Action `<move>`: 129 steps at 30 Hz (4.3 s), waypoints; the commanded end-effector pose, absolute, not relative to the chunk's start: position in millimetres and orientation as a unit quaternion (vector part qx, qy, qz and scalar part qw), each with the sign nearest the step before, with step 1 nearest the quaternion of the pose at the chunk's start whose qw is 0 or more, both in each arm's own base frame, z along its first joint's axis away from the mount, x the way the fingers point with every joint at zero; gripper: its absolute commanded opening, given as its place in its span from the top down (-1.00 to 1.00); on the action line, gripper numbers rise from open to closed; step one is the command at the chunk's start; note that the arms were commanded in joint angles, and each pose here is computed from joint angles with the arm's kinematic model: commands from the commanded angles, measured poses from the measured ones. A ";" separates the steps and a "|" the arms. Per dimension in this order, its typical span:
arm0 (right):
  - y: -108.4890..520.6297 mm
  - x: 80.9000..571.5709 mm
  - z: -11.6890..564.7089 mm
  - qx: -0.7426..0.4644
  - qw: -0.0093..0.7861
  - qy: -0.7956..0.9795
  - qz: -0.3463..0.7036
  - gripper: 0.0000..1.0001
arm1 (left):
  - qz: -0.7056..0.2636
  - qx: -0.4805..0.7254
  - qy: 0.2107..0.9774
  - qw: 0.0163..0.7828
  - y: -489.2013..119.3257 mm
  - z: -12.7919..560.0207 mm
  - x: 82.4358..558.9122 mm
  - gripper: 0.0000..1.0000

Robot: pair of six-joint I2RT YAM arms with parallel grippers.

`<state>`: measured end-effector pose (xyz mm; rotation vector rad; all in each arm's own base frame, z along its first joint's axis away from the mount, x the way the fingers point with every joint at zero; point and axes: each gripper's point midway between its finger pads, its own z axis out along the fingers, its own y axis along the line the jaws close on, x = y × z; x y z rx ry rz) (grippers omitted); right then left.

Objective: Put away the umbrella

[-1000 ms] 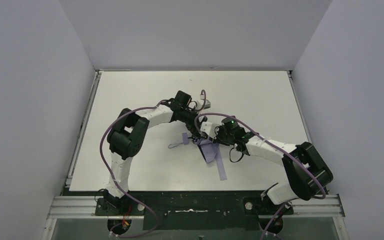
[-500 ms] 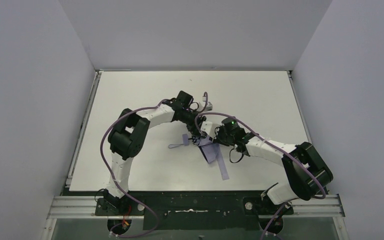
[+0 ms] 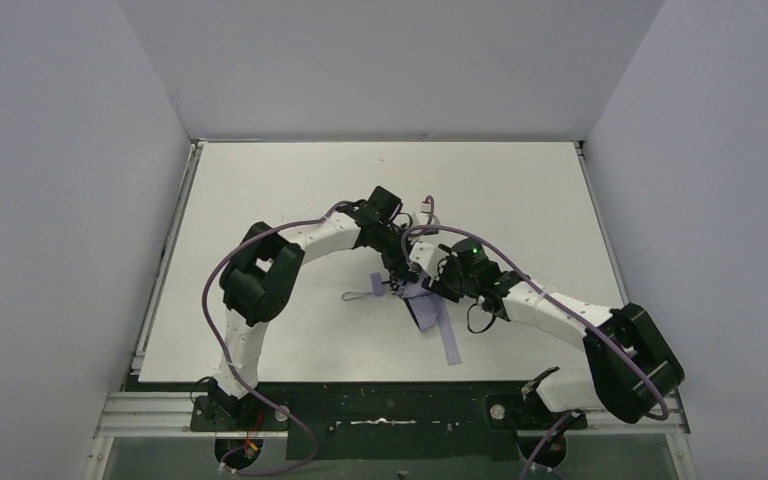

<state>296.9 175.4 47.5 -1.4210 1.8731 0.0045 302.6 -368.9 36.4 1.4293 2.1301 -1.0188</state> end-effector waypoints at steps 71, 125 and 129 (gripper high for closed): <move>178.9 299.7 65.4 -0.578 0.154 0.744 0.299 -0.43 | 0.087 0.721 0.590 0.353 -333.6 -34.8 251.9 1.00; 181.1 305.9 27.6 -0.663 0.323 0.674 0.040 0.50 | -0.284 0.227 0.771 0.522 -222.8 230.7 293.4 -0.55; 192.0 291.0 22.7 -0.685 0.329 0.649 0.040 0.50 | -0.320 0.260 0.767 0.492 -244.0 231.2 313.4 -0.60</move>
